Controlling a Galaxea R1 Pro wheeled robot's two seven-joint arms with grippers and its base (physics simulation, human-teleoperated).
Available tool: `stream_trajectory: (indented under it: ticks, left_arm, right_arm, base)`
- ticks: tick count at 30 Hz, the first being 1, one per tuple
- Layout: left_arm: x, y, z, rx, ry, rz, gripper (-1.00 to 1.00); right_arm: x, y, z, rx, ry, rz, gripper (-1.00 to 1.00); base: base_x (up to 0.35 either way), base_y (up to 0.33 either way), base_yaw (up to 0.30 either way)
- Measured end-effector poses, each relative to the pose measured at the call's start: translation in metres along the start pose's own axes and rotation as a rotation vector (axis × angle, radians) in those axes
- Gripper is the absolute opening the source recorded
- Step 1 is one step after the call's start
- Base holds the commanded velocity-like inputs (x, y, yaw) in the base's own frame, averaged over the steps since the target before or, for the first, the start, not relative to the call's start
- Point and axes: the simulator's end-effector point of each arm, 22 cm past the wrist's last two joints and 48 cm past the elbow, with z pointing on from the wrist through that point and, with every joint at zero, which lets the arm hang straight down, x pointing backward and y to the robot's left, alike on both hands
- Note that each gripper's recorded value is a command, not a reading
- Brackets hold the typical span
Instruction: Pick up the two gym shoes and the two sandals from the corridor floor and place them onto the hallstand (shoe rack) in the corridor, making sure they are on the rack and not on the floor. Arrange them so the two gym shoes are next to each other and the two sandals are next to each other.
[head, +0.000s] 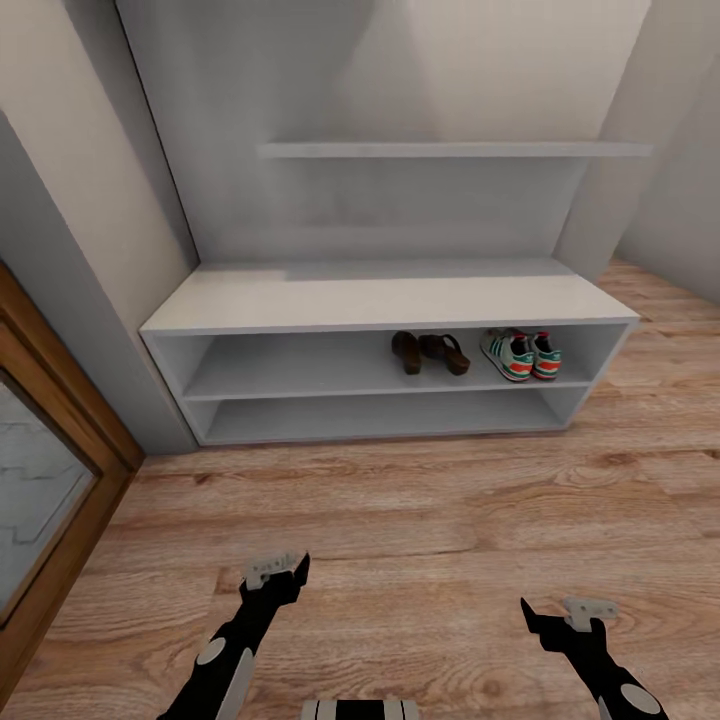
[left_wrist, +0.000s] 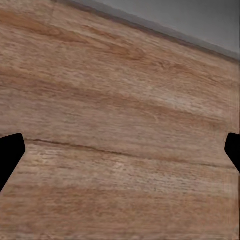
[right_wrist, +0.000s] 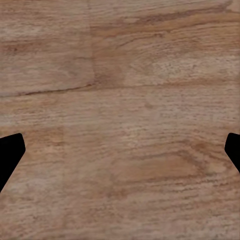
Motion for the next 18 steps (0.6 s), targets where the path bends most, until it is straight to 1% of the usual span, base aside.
stream_trajectory:
  ticks: [1, 2, 4, 6, 7, 9, 11, 12, 17, 18]
  left_arm:
    - [0.000, 0.000, 0.000, 0.000, 0.000, -0.001, 1.00]
    - [0.008, 0.001, -0.001, -0.002, 0.016, -0.015, 1.00]
    - [0.023, 0.002, -0.002, -0.008, 0.042, -0.053, 1.00]
    - [0.031, 0.004, -0.003, -0.018, 0.052, -0.108, 1.00]
    - [0.031, 0.004, -0.003, -0.018, 0.052, -0.110, 1.00]
    - [0.033, 0.007, -0.004, -0.032, 0.048, -0.184, 1.00]
    - [0.034, 0.011, -0.005, -0.049, 0.037, -0.275, 1.00]
    - [0.034, 0.011, -0.005, -0.049, 0.037, -0.277, 1.00]
    - [0.041, 0.025, -0.008, -0.107, 0.007, -0.531, 1.00]
    - [0.041, 0.025, -0.008, -0.107, 0.007, -0.533, 1.00]
  right_arm:
    - [0.000, 0.000, 0.000, 0.000, 0.000, 0.000, 1.00]
    - [0.000, 0.000, 0.000, 0.000, 0.000, 0.000, 1.00]
    - [0.001, 0.000, 0.000, -0.001, 0.001, 0.000, 1.00]
    - [0.001, 0.000, 0.000, -0.001, 0.001, 0.000, 1.00]
    - [0.001, 0.000, 0.000, -0.001, 0.001, 0.000, 1.00]
    - [0.001, 0.000, 0.000, -0.001, 0.001, 0.000, 1.00]
    - [0.001, 0.000, 0.000, -0.001, 0.001, 0.000, 1.00]
    - [0.001, 0.000, 0.000, -0.001, 0.001, 0.000, 1.00]
    - [0.001, 0.000, -0.001, -0.001, 0.001, 0.000, 1.00]
    - [0.001, 0.000, -0.001, -0.001, 0.001, 0.000, 1.00]
  base:
    - [0.000, 0.000, 0.000]
    - [0.000, 0.000, 0.000]
    - [0.000, 0.000, 0.000]
    - [0.000, 0.000, 0.000]
    - [0.000, 0.000, 0.000]
    - [0.000, 0.000, 0.000]
    - [0.000, 0.000, 0.000]
    - [0.000, 0.000, 0.000]
    - [0.000, 0.000, 0.000]
    - [0.000, 0.000, 0.000]
